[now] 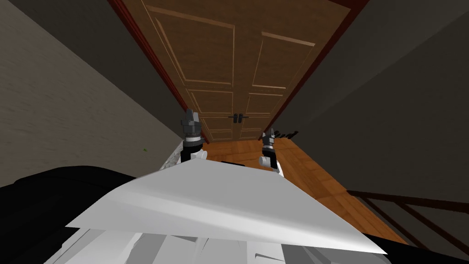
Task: Pull the door open
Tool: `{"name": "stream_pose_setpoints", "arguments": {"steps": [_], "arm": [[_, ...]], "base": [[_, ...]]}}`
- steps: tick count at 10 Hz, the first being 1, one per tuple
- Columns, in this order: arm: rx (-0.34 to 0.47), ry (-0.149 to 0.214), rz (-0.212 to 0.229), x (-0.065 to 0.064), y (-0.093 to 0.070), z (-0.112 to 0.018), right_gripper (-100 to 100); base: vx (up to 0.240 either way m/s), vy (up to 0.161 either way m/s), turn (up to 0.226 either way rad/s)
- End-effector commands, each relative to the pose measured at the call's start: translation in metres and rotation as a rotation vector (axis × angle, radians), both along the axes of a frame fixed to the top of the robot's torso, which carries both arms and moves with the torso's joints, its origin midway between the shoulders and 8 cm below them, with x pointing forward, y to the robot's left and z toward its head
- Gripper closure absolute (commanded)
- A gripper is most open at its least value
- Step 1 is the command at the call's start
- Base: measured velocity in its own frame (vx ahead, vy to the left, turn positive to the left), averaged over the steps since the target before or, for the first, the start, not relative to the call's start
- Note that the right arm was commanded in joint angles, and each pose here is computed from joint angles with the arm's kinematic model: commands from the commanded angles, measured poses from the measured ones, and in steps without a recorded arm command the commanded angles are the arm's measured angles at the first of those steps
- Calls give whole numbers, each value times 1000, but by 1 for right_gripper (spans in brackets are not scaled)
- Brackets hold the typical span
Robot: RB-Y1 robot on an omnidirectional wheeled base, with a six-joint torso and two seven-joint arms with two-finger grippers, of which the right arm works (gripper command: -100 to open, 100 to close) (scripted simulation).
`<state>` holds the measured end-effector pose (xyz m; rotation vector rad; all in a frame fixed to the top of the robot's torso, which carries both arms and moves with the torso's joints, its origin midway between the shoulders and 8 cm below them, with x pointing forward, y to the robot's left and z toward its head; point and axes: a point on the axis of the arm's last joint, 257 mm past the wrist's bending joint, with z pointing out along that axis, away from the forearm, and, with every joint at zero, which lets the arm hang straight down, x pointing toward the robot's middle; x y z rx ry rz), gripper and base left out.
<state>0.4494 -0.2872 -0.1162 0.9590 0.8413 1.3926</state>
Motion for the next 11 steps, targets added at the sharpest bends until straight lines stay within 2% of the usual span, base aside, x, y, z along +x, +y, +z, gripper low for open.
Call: {"name": "stream_pose_setpoints", "arguments": {"steps": [1, 2, 4, 6, 11], "arm": [[-2, 30, 11, 7, 1, -15, -100], [-2, 30, 11, 7, 1, -15, -100], [-5, 66, 23, 17, 1, -32, -100], [-7, 86, 28, 22, 0, -41, -100], [-18, 177, 46, 45, -4, -81, -100]], "base": [[110, 24, 117], [71, 18, 37], [65, 10, 93], [82, 24, 78], [94, 13, 98]]}}
